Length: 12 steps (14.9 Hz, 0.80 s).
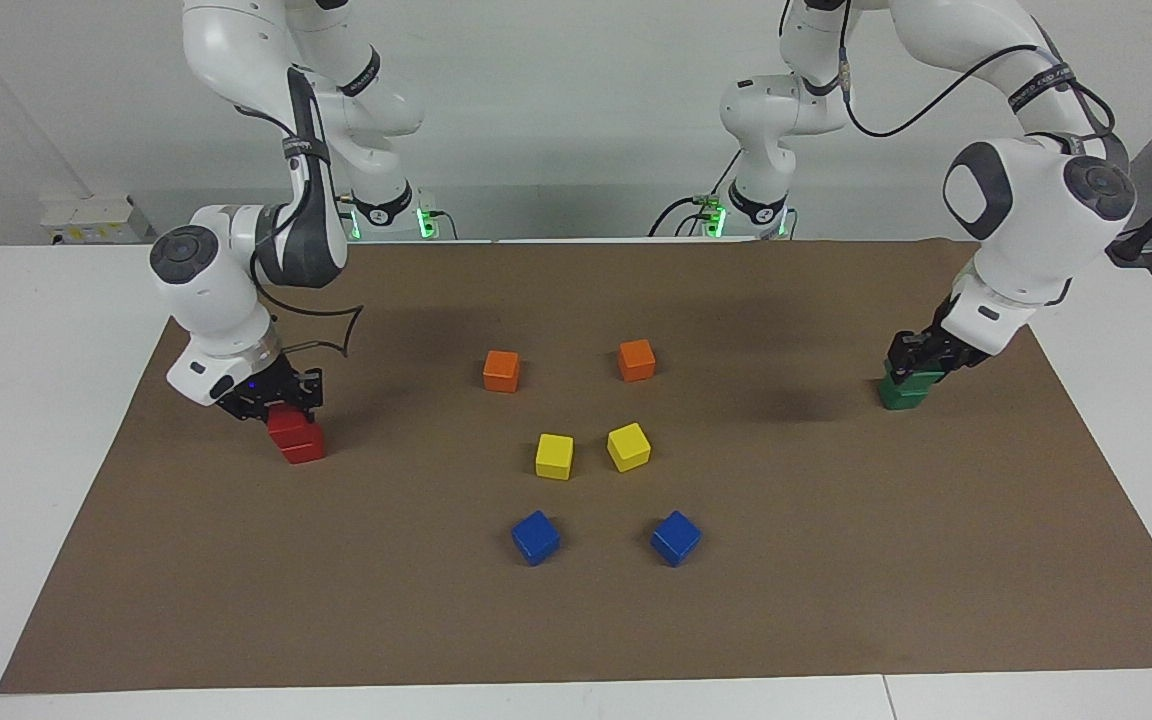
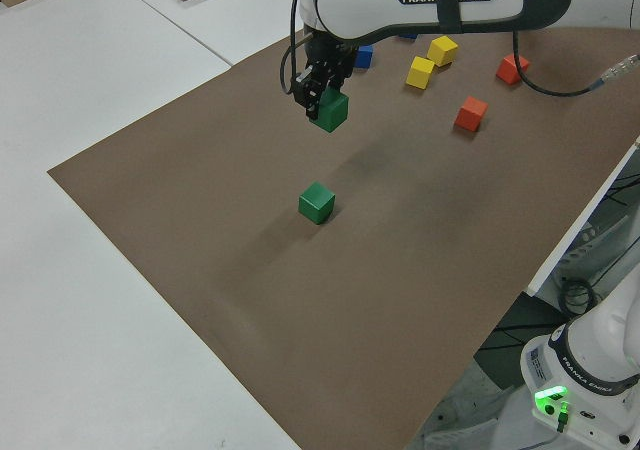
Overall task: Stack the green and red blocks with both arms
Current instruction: 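Carry the green cube beside the first green while the right gripper places red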
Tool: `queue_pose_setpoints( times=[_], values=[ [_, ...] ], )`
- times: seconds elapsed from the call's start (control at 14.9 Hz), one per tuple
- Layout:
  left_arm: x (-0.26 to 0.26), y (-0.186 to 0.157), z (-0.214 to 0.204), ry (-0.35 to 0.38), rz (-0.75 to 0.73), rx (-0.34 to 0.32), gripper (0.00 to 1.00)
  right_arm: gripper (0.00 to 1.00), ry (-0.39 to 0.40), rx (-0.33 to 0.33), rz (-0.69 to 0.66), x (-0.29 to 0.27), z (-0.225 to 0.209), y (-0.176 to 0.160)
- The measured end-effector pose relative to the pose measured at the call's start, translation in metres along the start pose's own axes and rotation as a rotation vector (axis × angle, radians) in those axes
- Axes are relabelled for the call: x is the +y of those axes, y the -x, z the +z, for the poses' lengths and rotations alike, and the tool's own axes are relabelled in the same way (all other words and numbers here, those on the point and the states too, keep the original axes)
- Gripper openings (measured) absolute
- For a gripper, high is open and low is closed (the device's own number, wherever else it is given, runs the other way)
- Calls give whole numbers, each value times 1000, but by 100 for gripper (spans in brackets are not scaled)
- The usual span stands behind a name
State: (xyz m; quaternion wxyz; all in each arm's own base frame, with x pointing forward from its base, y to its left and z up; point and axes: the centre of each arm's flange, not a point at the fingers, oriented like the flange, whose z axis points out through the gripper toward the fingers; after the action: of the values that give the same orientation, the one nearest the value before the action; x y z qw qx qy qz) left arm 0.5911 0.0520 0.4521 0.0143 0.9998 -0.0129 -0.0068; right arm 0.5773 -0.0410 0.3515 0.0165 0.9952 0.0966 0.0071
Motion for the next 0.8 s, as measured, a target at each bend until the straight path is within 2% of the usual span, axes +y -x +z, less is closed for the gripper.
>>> queue_pose_setpoints(
  times=[0.2,0.6,0.8],
  values=[
    [-44,20,30,-12,-32,67,55,54,0,-3,2,1,1,3],
    [-46,49,65,-21,-45,110,55,54,1,1,2,0,0,4],
    [-45,54,77,-24,-45,119,55,54,7,31,2,1,-2,1]
  ],
)
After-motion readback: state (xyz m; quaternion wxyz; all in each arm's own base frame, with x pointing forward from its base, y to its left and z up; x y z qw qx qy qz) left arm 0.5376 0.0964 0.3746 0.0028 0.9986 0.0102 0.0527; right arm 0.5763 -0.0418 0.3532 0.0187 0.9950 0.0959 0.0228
